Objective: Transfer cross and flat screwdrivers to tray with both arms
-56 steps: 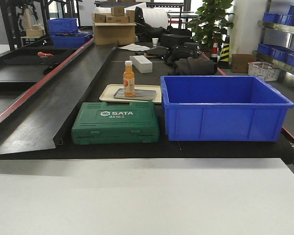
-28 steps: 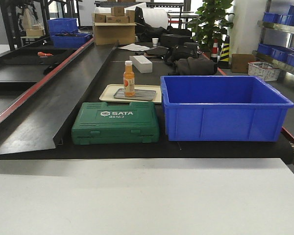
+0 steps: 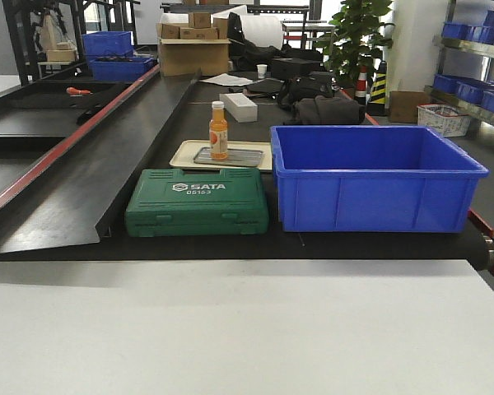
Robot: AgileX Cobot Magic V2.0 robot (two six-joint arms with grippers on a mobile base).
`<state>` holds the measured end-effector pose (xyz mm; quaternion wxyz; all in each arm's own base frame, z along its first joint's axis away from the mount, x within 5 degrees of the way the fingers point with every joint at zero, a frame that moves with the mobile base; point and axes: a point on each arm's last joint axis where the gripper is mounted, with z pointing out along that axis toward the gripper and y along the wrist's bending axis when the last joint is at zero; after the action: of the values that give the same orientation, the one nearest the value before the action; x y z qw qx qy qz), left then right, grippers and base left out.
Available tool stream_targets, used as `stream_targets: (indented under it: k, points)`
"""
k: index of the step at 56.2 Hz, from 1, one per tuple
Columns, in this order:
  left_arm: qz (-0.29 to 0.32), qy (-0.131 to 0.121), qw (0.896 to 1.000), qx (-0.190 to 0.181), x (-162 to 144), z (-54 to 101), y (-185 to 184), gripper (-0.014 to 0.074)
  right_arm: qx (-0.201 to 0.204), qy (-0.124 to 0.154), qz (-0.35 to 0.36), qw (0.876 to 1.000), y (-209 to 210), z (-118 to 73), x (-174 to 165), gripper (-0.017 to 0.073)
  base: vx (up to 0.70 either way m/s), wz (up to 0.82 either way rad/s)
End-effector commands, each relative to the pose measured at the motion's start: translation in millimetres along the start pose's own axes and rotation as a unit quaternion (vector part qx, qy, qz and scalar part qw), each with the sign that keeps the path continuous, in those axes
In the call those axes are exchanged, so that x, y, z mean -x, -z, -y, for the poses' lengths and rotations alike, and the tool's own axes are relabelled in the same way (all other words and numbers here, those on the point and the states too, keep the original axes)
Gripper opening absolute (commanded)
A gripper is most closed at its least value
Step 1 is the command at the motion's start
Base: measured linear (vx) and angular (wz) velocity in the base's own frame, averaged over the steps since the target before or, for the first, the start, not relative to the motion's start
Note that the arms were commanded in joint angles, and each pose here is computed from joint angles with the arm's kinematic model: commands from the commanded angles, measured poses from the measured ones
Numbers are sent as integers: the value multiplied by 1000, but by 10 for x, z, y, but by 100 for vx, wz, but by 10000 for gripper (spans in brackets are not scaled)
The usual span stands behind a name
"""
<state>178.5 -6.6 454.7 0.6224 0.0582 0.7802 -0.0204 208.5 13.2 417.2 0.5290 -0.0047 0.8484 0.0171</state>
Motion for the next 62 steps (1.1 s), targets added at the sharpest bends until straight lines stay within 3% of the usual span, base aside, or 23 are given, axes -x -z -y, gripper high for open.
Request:
stream_targets:
  k: [1, 36, 62]
  points:
    - [58, 11, 998, 6, 167, -8, 36, 3, 1, 7, 71, 997, 133, 1, 188, -10, -14, 4]
    - [45, 12, 999, 5, 139, -16, -49, 3, 1, 7, 71, 997, 124, 0, 189, -10, -22, 2]
    - [46, 12, 999, 5, 140, -16, -44, 3, 1, 7, 72, 997, 125, 0, 190, -10, -25, -40]
